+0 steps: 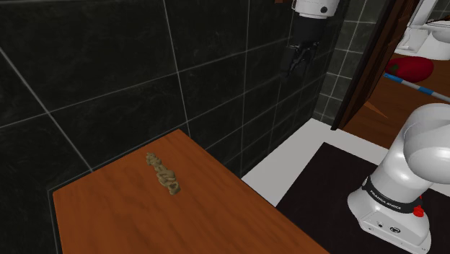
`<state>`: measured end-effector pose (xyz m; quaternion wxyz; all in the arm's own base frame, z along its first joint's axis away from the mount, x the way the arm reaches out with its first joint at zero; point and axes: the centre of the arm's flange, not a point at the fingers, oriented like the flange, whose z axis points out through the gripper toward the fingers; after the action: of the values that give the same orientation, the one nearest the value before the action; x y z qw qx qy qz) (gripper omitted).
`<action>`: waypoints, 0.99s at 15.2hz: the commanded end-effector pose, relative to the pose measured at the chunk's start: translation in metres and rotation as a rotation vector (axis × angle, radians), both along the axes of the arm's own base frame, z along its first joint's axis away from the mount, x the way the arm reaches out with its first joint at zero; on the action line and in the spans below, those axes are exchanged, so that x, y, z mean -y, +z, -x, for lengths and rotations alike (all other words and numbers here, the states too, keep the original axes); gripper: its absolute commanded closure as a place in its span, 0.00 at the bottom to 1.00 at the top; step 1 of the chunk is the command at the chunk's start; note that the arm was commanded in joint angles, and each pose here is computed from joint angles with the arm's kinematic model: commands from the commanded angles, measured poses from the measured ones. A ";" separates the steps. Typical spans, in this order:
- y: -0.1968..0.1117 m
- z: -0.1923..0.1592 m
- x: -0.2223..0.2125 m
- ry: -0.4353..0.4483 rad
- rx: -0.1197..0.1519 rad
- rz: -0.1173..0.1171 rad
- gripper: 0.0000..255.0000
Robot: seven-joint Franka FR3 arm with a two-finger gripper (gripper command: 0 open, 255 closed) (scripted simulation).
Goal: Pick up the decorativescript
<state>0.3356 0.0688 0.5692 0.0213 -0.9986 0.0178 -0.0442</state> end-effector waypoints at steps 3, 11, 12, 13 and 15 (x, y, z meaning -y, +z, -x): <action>-0.014 -0.013 -0.053 -0.005 0.010 0.009 0.00; -0.039 -0.040 -0.154 -0.013 0.029 0.030 0.00; -0.042 -0.044 -0.167 -0.014 0.032 0.032 0.00; -0.046 -0.047 -0.179 -0.015 0.034 0.035 0.00; -0.052 -0.054 -0.204 -0.017 0.039 0.040 0.00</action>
<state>0.3880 0.2599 0.5207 0.0019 -0.9977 0.0240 -0.0628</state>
